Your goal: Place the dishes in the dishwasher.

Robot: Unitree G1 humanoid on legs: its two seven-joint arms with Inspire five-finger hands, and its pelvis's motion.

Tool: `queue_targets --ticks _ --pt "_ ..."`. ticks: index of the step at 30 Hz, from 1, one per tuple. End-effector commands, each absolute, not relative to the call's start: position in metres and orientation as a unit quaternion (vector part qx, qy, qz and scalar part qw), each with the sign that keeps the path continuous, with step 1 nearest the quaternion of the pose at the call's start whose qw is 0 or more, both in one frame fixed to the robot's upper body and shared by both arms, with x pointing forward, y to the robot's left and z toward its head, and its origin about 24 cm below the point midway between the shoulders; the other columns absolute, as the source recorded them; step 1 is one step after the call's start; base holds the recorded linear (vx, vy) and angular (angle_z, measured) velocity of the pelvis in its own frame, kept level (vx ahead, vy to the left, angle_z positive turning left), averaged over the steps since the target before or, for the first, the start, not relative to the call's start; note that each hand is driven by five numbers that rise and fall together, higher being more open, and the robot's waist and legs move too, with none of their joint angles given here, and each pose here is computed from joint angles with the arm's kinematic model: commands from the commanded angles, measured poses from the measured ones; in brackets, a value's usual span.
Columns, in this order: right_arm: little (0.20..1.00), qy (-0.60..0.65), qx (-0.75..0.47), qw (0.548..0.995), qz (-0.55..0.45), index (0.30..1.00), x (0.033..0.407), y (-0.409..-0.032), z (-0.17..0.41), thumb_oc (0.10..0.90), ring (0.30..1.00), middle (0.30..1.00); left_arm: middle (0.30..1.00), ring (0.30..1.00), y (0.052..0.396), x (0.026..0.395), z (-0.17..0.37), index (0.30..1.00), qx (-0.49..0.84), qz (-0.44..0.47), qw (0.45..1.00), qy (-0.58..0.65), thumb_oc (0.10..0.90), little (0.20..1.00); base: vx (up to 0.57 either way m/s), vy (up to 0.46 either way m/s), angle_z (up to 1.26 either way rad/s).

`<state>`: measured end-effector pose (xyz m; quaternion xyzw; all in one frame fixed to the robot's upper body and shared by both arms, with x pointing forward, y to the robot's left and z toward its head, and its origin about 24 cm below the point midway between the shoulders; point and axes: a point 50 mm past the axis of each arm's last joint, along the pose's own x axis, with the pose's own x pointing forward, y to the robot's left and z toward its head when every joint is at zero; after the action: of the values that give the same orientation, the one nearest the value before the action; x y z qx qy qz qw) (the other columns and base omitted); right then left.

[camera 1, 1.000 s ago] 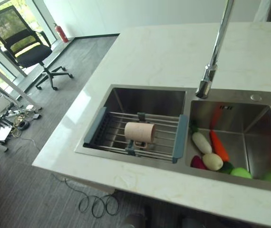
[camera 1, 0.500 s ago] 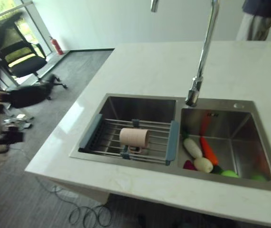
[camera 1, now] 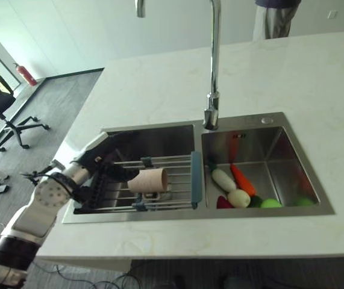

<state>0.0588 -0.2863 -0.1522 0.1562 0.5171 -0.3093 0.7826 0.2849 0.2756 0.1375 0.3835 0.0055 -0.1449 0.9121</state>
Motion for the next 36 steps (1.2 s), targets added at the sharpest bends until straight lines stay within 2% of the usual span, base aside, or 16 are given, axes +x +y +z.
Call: queue_targets --ticks 1,7,28,36 --pt "0.9 0.475 0.165 0.801 -0.325 0.9 0.076 -0.299 -0.144 0.8 0.9 0.9 0.9 0.9 0.272 0.297 0.212 0.9 0.393 -0.11 0.904 -0.13 0.8 0.9 0.0 0.0 0.0" --pt "0.9 0.475 0.165 0.803 -0.32 0.9 0.08 -0.298 -0.143 0.8 0.9 0.9 0.9 0.9 0.261 0.3 0.208 0.9 0.408 -0.162 0.892 -0.11 0.8 0.9 0.0 0.0 0.0" --pt "0.9 0.474 0.167 0.8 -0.329 0.9 0.077 -0.302 -0.143 0.8 0.9 0.9 0.9 0.9 0.25 0.302 0.211 0.9 0.435 -0.195 0.873 -0.106 0.8 0.9 0.0 0.0 0.0" --pt "0.9 0.469 0.165 0.802 -0.331 0.9 0.076 -0.305 -0.141 0.8 0.9 0.9 0.9 0.9 0.24 0.303 0.207 0.9 0.466 -0.252 0.846 -0.066 0.8 0.9 0.0 0.0 0.0"
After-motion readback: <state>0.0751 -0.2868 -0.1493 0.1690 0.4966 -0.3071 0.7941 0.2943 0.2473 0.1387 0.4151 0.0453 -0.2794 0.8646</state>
